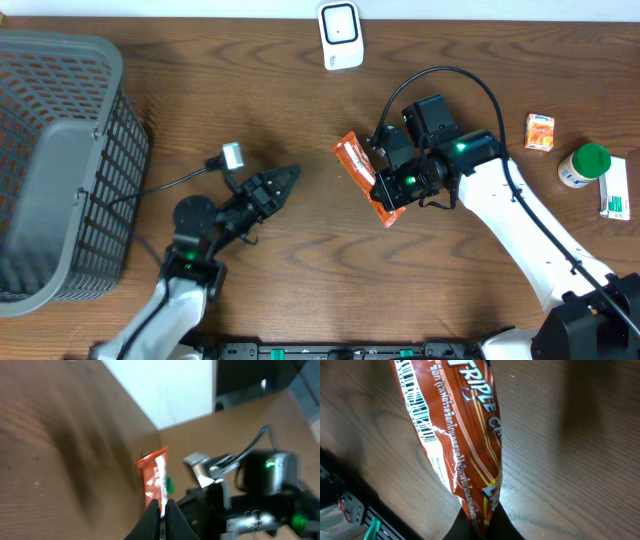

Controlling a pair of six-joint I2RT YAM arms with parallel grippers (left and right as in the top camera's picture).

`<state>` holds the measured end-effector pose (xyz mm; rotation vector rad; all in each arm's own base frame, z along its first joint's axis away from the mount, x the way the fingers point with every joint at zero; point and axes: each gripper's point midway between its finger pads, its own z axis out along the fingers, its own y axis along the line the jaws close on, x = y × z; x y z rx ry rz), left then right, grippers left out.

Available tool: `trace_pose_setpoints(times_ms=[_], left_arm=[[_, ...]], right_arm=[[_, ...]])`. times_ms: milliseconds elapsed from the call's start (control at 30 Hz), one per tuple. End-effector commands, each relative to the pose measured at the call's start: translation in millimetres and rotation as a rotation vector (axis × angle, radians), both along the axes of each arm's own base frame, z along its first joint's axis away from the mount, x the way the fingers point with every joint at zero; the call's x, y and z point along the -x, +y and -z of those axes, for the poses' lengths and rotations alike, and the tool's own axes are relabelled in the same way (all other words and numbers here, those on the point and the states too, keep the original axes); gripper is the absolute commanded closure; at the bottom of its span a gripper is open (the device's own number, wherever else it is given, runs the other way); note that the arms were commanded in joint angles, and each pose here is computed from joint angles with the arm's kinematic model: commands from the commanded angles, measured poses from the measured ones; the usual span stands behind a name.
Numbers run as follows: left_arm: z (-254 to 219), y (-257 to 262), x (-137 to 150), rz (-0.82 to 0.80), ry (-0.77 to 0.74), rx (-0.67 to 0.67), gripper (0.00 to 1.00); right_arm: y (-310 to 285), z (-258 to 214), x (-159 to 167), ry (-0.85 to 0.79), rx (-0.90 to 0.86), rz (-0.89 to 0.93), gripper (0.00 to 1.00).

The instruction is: Scan the item barcode

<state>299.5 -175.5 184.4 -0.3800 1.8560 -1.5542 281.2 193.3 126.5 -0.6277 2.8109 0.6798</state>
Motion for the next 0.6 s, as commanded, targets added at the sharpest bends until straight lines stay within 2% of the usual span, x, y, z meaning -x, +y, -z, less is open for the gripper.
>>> trace_pose_setpoints(times_ms=[0,300,433,567], left_arm=[[19,-17,5,0.128,-0.003,-0.016,0.93],[-13,-49,23,0.275,-0.295,0.014,0.92],[-14,-61,28,0.313,-0.332,-0.008,0.93],[-7,-68,27,0.322,-0.304,-0.03,0.93]], right_arm=[[5,-8,1,0.006,-0.046,0.004,0.99],[7,-9,3,0.015,-0.061,0.002,0.99],[7,-9,3,0.021,-0.06,0.007,0.99],[8,-9,4,0.028,-0.063,0.014,0.99]])
